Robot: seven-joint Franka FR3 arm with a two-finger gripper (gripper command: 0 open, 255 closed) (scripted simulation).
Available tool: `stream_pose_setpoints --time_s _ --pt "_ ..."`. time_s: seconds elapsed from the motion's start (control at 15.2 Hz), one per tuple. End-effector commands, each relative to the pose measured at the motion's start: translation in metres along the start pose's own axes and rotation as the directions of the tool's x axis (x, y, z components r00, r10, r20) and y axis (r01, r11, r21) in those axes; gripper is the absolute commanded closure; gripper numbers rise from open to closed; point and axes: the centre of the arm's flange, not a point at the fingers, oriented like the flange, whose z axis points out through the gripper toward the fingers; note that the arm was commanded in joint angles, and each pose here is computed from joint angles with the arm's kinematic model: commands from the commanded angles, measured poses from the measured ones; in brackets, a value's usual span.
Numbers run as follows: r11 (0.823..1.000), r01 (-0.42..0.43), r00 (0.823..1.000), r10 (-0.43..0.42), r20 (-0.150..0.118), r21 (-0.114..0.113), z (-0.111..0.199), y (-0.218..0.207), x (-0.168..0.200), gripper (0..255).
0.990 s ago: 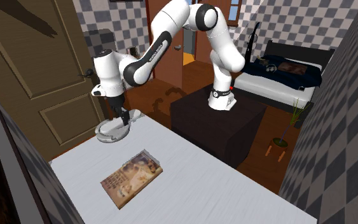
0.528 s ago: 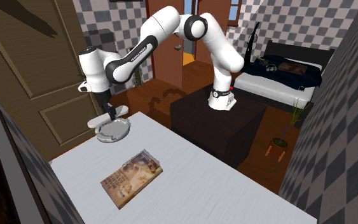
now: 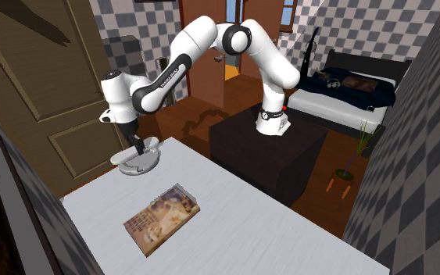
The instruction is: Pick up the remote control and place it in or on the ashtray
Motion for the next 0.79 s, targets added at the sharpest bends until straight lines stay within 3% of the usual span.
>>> stream_pose_setpoints --time_s 0.0,0.2,0.73 --pt "1.0 0.0 1.0 0.0 -0.001 0.0 0.01 0.0 0.001 255" --pt "1.0 0.0 1.0 0.0 -0.001 0.0 0.026 0.0 0.001 255" --pt "1.0 0.0 1.0 0.0 -0.001 0.0 0.027 0.0 0.001 255"
